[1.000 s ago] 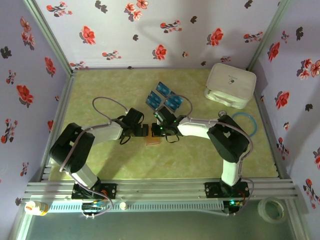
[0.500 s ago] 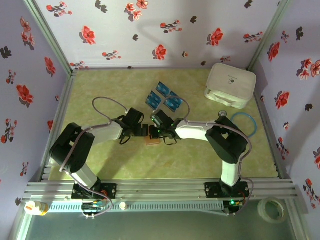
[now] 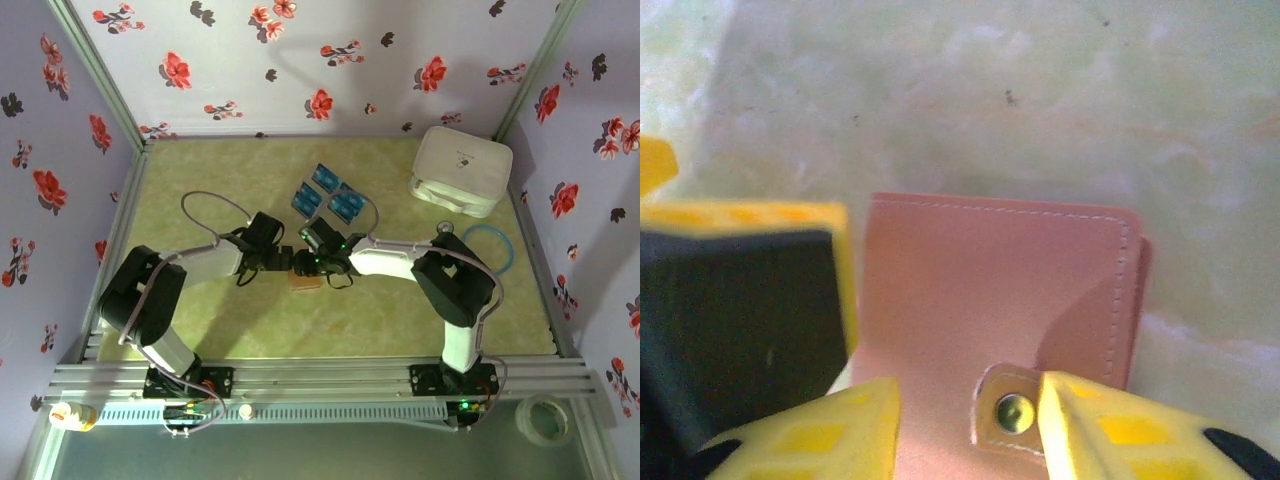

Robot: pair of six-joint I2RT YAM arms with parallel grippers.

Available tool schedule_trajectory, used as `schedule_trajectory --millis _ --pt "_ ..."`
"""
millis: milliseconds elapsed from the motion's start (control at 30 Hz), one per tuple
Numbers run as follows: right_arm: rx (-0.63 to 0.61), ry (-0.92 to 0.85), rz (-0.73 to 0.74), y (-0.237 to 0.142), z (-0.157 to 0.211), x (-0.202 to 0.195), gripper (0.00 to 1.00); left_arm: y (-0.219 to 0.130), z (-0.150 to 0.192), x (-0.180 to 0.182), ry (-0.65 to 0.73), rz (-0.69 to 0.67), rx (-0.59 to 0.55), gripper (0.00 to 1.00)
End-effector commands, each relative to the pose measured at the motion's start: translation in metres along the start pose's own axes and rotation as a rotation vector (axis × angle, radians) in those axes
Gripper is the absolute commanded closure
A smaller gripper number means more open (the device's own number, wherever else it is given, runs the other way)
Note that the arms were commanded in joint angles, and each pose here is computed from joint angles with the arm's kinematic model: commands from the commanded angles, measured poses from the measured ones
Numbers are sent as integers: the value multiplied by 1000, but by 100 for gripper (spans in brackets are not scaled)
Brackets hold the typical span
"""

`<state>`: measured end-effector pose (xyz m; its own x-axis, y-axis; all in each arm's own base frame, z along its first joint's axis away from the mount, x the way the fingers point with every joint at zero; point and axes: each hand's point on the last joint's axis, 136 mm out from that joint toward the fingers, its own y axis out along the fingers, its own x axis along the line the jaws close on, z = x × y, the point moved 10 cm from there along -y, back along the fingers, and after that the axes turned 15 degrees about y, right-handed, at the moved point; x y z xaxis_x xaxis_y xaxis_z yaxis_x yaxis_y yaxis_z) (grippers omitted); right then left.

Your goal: Put the credit cards into the card holder

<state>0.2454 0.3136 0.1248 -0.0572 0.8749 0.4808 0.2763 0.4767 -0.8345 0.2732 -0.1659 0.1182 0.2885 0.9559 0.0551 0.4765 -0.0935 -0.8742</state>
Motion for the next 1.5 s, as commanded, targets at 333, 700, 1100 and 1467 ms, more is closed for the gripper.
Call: schedule_trajectory --millis 333,700,1100,1467 --pt "-172 -62 -144 -109 -43 31 1 -88 -96 69 -169 -76 -311 0" --pt "-829 -64 191 -219 -99 -56 1 -144 -88 106 -72 -489 -730 0" --pt "-964 100 653 -192 -120 -192 1 -86 -7 153 -18 -680 -577 0" --pt "-1001 -37 578 -164 -106 -229 1 -43 19 163 -63 -588 -636 0"
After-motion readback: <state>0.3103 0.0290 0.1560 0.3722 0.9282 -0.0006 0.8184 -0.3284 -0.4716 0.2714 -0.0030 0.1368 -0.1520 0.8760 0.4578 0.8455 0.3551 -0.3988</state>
